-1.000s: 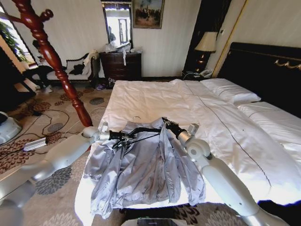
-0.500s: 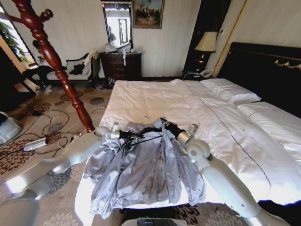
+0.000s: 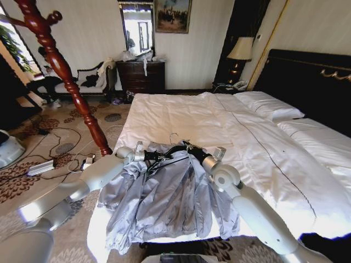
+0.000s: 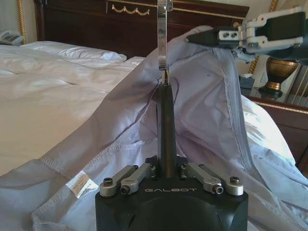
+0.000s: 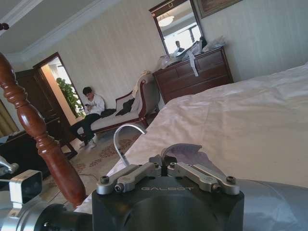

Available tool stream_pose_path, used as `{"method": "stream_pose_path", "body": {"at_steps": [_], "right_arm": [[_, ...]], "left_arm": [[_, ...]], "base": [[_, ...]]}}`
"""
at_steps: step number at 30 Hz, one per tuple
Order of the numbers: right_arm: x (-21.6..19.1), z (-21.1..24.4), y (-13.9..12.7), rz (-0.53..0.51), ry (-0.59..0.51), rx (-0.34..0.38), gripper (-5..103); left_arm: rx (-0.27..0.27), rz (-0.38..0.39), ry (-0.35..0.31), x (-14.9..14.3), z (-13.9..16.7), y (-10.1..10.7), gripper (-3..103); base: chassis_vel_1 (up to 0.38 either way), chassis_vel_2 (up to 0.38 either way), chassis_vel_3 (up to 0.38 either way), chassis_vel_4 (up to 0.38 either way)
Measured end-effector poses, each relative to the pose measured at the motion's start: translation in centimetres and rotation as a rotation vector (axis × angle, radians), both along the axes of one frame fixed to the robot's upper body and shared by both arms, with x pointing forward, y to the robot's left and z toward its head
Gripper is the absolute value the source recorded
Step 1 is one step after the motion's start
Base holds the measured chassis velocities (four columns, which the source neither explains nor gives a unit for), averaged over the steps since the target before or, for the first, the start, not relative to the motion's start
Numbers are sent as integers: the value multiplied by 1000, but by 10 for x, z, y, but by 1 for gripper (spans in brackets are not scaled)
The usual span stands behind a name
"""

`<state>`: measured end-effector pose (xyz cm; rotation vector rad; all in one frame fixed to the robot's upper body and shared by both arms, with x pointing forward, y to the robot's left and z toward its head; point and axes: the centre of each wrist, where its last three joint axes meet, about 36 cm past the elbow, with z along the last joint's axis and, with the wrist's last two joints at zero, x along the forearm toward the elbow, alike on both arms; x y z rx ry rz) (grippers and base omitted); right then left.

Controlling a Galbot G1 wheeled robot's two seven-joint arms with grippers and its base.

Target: Pick up the clothes from the bed and hang them on the clothes hanger.

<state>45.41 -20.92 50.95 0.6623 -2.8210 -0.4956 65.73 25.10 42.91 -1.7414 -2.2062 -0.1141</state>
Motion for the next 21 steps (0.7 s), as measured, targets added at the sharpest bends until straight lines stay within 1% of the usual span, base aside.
{"method": "stream_pose_path", "body": {"at_steps": [4,8,12,15,16,18,19,21], "right_arm": [[1,6,2,5,-6,10,0],[-1,12,4,14,-3,27,0],[-5,15,5,18,0,36,0],[-9,19,5,24,-1,41,0],[-9,19,5,24,-1,41,0],[-10,20,4,24,-2,40,0],[-10,21,4,23,-3,39,0],[-9,21,2,19,-3,38,0]], "left_arm": [[3,-3,3,2,-1,-3,15],[-4,3,2,5,-2,-9,15],[-23,34,-14,13,4,-11,15],[-60,92,-33,21,13,-11,15],[-60,92,-33,21,13,-11,15],[-77,111,-36,22,16,-12,15],[-82,113,-36,22,17,-13,15],[-76,87,-37,15,18,-16,15]], "base": [[0,0,0,0],[0,0,0,0],[0,0,0,0],[0,0,0,0],[0,0,0,0],[0,0,0,0],[0,0,0,0],[0,0,0,0]]}}
